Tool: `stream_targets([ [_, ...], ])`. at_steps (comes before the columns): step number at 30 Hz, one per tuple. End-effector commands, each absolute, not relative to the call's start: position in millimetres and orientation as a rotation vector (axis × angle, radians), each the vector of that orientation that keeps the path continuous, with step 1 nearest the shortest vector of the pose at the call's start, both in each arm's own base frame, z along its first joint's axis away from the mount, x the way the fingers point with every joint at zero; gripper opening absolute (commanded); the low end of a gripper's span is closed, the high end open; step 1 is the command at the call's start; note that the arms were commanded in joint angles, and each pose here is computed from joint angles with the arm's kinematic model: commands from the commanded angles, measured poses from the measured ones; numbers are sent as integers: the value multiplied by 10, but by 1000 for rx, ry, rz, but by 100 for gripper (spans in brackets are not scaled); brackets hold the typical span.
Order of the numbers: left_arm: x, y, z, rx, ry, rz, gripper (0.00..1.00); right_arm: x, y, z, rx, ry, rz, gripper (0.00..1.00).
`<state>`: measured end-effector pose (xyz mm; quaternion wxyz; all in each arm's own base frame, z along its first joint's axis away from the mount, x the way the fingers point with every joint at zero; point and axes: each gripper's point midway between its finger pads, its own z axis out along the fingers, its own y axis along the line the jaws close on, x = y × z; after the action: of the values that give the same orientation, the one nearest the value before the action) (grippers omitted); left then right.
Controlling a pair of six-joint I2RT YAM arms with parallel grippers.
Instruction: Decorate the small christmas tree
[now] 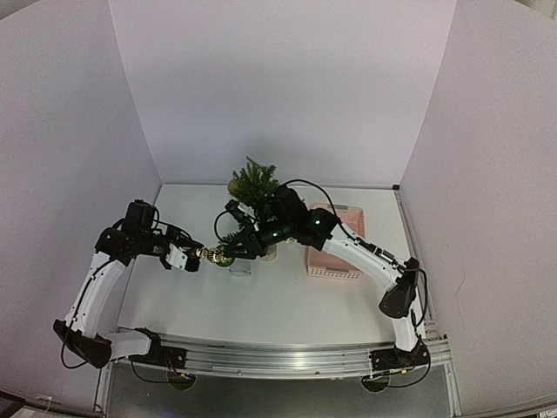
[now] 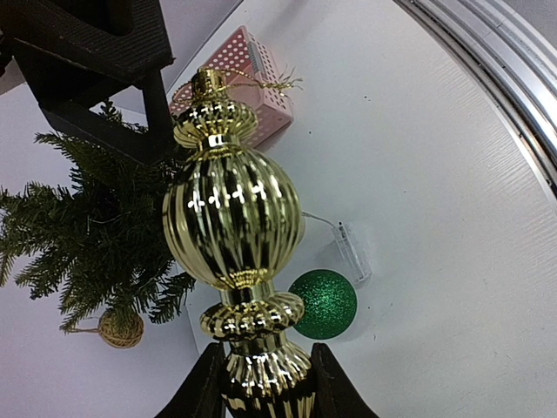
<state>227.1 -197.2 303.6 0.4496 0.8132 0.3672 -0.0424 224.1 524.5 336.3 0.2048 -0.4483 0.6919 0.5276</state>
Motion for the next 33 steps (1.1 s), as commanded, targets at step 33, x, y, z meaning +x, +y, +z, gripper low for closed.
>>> stream_targets([
  [33,2200,-2276,2868,1775,1287,-578,8,2371,4902,3788,-1134,1833,1240,0],
])
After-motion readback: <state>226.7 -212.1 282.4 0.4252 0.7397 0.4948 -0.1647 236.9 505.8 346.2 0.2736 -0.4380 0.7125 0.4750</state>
